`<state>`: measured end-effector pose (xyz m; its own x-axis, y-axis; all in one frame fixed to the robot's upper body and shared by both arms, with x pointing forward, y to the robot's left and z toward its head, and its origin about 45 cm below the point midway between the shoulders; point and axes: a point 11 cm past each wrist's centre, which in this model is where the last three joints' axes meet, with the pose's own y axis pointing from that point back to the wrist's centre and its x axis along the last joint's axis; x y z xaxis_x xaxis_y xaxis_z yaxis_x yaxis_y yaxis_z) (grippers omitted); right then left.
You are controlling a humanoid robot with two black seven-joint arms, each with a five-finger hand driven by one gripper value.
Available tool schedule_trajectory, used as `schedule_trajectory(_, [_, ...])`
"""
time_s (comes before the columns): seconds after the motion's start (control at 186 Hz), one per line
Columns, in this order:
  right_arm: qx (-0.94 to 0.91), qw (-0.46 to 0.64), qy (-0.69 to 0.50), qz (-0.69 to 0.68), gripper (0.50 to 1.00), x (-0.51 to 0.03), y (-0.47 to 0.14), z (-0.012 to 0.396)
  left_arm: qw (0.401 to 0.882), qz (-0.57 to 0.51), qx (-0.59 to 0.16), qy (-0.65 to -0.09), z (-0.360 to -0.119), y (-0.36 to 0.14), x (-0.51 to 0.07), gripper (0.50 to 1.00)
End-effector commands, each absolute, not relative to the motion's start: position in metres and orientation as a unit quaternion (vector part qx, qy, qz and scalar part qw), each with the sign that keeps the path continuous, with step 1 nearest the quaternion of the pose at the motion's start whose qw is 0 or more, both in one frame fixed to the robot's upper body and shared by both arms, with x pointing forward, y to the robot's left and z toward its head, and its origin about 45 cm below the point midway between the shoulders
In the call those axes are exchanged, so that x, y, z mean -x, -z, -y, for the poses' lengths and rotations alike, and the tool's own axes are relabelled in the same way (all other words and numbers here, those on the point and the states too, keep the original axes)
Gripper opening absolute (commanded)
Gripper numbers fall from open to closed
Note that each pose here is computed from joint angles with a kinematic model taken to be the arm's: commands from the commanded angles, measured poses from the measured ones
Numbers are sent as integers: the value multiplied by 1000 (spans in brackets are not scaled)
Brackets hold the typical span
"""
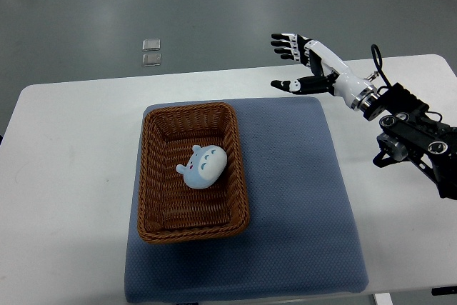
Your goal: Place blue toy in brown basket
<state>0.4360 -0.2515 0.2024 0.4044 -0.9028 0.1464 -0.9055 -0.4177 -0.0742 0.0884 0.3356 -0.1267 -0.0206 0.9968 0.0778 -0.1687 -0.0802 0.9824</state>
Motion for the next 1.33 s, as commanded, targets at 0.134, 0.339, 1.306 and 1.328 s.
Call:
schedule_trajectory(0.134, [-791, -66, 39, 607, 856, -421, -173, 264, 517, -439, -472, -564, -336, 127, -88, 1000])
schedule_trajectory(0.339, [-749, -126, 113, 641, 856, -423, -170, 272, 515, -440, -473, -563, -336, 127, -86, 1000])
schedule_trajectory(1.306, [-724, -84, 185, 659, 905, -413, -136, 274, 515, -439, -475, -563, -337, 127, -85, 1000])
schedule_trajectory(1.328, [-723, -84, 185, 660, 905, -413, -136, 274, 515, -439, -475, -563, -337, 127, -85, 1000])
